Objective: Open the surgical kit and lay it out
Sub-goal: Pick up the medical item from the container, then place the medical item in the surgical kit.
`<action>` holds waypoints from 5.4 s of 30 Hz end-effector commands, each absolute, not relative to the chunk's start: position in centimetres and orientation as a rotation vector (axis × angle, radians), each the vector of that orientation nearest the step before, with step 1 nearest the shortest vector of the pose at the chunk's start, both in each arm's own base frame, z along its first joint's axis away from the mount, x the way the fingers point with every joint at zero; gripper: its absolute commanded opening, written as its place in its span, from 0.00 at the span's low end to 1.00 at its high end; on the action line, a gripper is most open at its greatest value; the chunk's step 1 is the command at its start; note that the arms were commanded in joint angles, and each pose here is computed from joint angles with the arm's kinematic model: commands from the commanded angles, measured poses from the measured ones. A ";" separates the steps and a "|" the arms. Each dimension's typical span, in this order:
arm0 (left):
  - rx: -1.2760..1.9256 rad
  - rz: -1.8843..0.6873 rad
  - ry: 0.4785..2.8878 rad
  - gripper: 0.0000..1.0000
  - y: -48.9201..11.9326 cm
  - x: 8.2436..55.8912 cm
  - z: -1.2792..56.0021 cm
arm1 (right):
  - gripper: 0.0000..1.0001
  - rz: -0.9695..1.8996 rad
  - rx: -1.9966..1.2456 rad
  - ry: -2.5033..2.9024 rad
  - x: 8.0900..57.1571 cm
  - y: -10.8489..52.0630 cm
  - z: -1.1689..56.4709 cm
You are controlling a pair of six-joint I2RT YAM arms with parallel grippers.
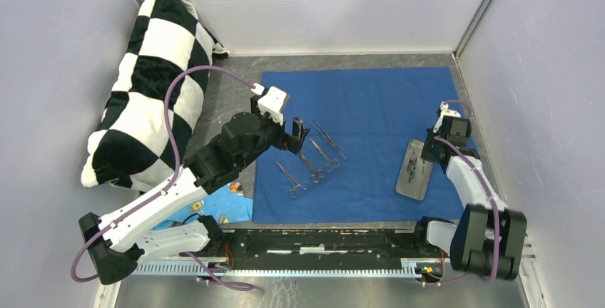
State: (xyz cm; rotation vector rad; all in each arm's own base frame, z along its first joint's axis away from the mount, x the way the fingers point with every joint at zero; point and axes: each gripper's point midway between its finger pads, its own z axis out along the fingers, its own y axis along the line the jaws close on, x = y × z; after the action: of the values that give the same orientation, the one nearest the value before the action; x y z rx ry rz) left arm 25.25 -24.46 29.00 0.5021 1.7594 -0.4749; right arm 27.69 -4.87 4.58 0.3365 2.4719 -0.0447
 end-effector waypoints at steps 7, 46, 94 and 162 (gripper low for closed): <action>0.425 -0.980 1.774 0.99 -28.0 20.0 32.6 | 0.00 0.617 -0.251 1.813 28.4 7.1 20.6; 0.153 -1.798 1.616 0.49 -28.6 17.8 31.4 | 0.00 1.610 -0.684 1.535 18.3 29.6 28.2; -0.117 -1.080 2.066 0.02 -24.3 23.9 23.5 | 0.46 1.134 -0.583 1.895 22.2 32.2 21.8; 0.053 -0.309 1.720 0.88 -13.7 28.2 29.4 | 0.04 0.130 -0.823 2.495 32.4 19.3 6.1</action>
State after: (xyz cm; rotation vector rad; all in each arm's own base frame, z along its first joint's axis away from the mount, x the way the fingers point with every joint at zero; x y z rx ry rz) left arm 27.50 -14.01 28.83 0.0508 1.7772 -0.3441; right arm 30.83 19.29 5.34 -0.8219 2.5285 0.1911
